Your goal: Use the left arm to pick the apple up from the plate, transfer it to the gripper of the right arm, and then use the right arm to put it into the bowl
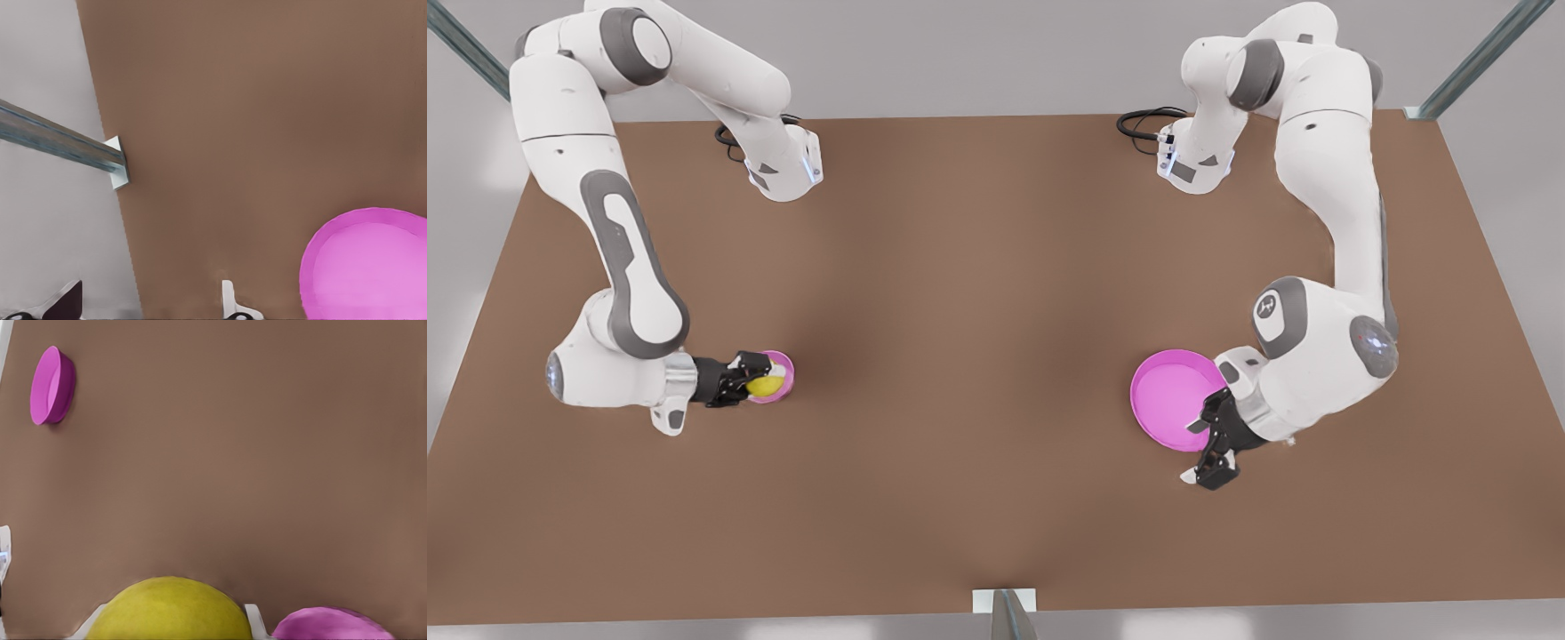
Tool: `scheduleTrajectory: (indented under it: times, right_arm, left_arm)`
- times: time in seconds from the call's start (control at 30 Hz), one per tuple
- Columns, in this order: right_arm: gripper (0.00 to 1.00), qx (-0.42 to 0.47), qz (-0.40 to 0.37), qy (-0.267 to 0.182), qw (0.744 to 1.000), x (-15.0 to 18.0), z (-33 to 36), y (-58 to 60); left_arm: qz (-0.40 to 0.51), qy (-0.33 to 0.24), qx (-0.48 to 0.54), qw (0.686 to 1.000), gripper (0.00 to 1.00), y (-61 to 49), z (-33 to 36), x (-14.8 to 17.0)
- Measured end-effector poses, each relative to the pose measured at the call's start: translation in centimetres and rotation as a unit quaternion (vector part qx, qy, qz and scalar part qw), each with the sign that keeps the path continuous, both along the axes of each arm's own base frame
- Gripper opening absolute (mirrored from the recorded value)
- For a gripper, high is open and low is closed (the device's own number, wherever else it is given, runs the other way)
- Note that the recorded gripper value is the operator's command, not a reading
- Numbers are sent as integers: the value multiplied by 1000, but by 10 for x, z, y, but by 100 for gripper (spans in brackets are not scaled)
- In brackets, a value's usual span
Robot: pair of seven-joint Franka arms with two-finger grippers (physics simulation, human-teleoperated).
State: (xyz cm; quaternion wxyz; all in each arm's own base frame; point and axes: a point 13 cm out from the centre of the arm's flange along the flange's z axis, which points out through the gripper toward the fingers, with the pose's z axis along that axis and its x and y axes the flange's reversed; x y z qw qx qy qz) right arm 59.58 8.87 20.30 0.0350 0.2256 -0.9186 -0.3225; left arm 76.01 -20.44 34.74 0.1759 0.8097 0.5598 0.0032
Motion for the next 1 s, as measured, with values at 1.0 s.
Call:
scheduleTrajectory:
  times: [1.0]
  right_arm:
    - [100,-139,86,-62,985,46,14,-73]
  left_arm:
    - [684,133,34,717,100,179,115,-144]
